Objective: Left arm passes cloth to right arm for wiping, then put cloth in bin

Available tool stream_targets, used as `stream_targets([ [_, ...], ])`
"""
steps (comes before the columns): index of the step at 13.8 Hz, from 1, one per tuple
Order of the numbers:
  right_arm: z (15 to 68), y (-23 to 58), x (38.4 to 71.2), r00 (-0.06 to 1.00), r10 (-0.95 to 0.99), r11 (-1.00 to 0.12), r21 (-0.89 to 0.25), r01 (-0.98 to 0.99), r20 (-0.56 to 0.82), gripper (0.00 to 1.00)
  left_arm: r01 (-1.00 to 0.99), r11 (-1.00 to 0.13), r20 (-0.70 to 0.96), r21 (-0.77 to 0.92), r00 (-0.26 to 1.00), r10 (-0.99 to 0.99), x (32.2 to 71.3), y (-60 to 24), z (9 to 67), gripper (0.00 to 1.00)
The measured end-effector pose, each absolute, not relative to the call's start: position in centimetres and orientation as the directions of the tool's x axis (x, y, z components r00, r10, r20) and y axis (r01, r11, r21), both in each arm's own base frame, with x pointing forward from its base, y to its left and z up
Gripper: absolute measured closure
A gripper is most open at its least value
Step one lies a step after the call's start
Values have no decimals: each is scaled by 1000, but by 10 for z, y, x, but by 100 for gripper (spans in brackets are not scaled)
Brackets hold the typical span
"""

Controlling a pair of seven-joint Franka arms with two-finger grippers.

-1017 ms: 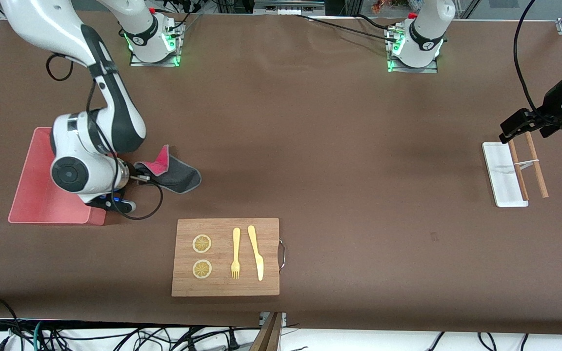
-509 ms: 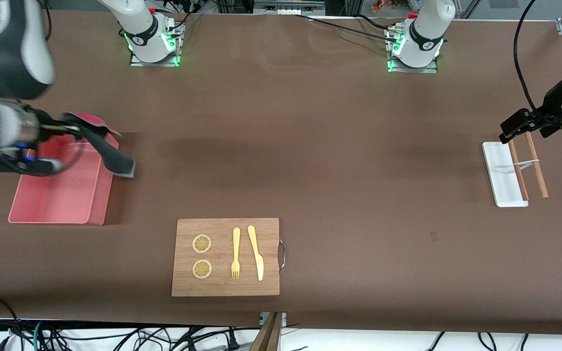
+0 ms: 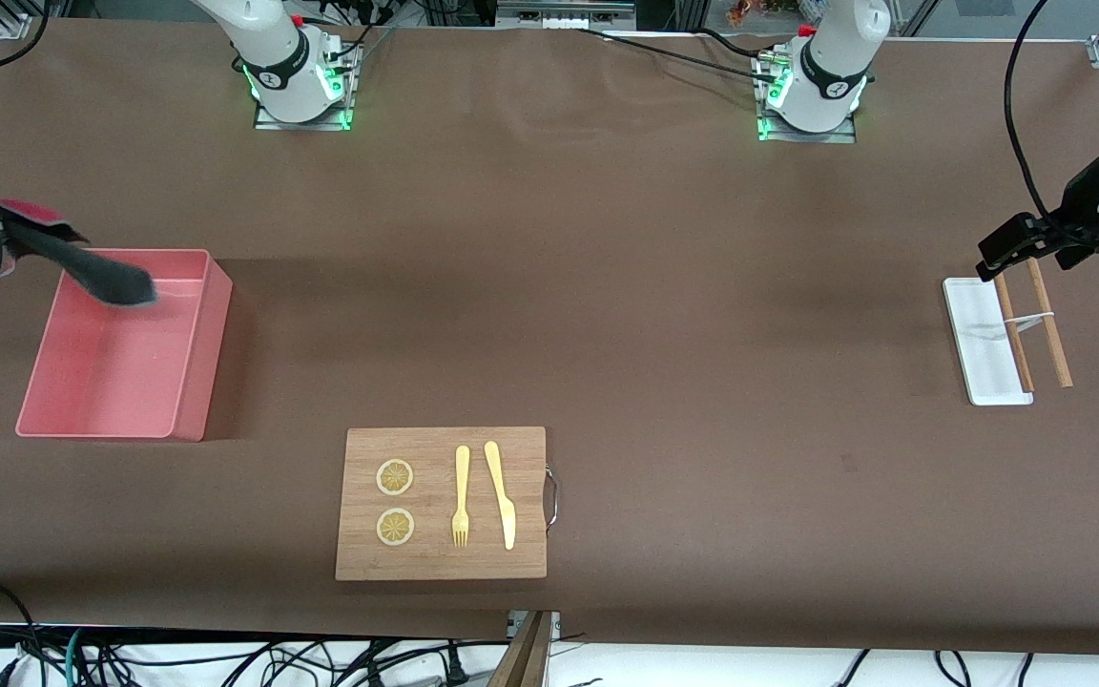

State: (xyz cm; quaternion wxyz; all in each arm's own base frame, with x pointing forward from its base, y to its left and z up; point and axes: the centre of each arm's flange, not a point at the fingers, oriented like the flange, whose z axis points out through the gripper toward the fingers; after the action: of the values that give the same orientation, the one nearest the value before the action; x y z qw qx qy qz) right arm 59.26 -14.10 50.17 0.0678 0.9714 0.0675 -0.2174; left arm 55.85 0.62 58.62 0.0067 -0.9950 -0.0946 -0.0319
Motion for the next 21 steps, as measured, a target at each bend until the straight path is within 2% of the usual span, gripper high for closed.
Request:
stream_targets([
  [5, 403, -164, 606, 907, 126, -974, 123, 189, -402, 100, 189, -982, 64, -7, 980, 188, 559, 6, 586, 0],
  [9, 325, -163, 603, 926, 153, -974, 106, 200, -344, 100, 189, -982, 63, -8, 980, 188, 559, 6, 585, 0],
  [11, 302, -163, 603, 936, 163, -971, 117, 208, -313, 96, 189, -982, 63, -8, 980, 188, 559, 6, 585, 0],
  [13, 303, -163, 607, 944, 164, -970, 126, 207, -287, 79, 189, -982, 62, -8, 980, 188, 559, 6, 585, 0],
  [15, 329, -162, 612, 961, 153, -976, 115, 183, -231, 59, 189, -982, 62, -8, 980, 188, 559, 6, 585, 0],
  [18, 395, -159, 607, 972, 138, -984, 87, 157, -191, 28, 189, -982, 62, -8, 980, 188, 559, 6, 585, 0],
  [20, 443, -149, 600, 971, 142, -986, 62, 156, -191, 4, 189, -982, 62, -8, 980, 188, 559, 6, 585, 0],
  [21, 465, -137, 597, 974, 131, -988, 54, 143, -184, 0, 189, -982, 62, -8, 980, 188, 559, 6, 585, 0],
])
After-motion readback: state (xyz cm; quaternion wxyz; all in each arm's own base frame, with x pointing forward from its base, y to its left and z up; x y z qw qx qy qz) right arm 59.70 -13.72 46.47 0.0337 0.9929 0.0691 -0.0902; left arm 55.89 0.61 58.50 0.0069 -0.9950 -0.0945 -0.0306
